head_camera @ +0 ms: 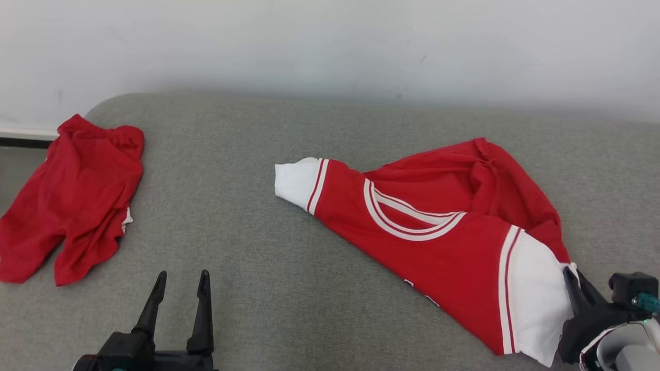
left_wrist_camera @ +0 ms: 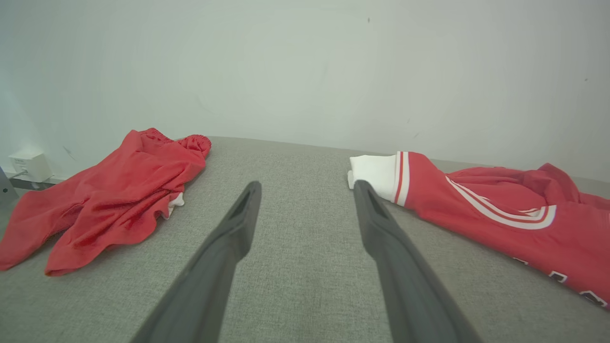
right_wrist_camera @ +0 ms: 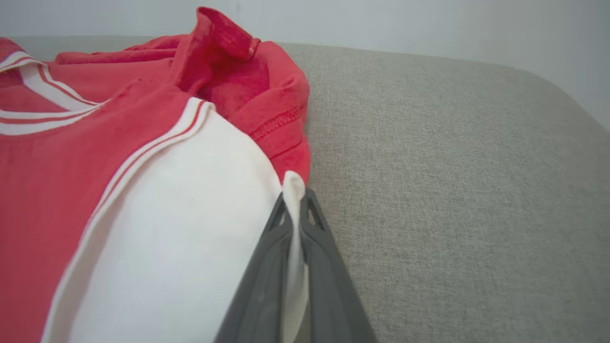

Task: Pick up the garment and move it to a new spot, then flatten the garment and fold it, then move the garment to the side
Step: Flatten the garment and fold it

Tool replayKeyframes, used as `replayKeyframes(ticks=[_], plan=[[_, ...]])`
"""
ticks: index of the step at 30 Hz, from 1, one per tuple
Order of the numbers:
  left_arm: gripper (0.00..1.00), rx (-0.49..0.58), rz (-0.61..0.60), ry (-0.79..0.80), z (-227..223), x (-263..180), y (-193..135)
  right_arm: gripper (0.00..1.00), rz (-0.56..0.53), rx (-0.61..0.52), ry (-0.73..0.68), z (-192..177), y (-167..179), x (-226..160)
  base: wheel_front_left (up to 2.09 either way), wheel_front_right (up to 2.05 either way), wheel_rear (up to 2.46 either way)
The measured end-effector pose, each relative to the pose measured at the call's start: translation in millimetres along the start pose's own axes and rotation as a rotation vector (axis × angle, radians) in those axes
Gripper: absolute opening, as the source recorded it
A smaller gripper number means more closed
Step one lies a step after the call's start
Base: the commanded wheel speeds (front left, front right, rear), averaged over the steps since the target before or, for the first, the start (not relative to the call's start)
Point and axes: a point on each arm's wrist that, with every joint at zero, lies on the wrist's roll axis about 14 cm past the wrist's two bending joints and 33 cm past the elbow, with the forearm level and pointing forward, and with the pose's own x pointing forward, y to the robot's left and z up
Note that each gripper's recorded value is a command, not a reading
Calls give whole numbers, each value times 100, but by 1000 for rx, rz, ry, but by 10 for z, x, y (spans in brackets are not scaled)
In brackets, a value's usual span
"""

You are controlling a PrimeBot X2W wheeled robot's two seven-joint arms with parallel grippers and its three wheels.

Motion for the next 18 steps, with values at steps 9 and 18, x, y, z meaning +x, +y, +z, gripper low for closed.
replayKeyframes(ticks=[9,18], plan=[[100,-13,-28,-18,53,20,-95,0,117,1,-278,801,466,-47,0,0,0],[100,-9,28,-37,123,-81,86,0,422,30,-407,1185,1778,-153,0,0,0]])
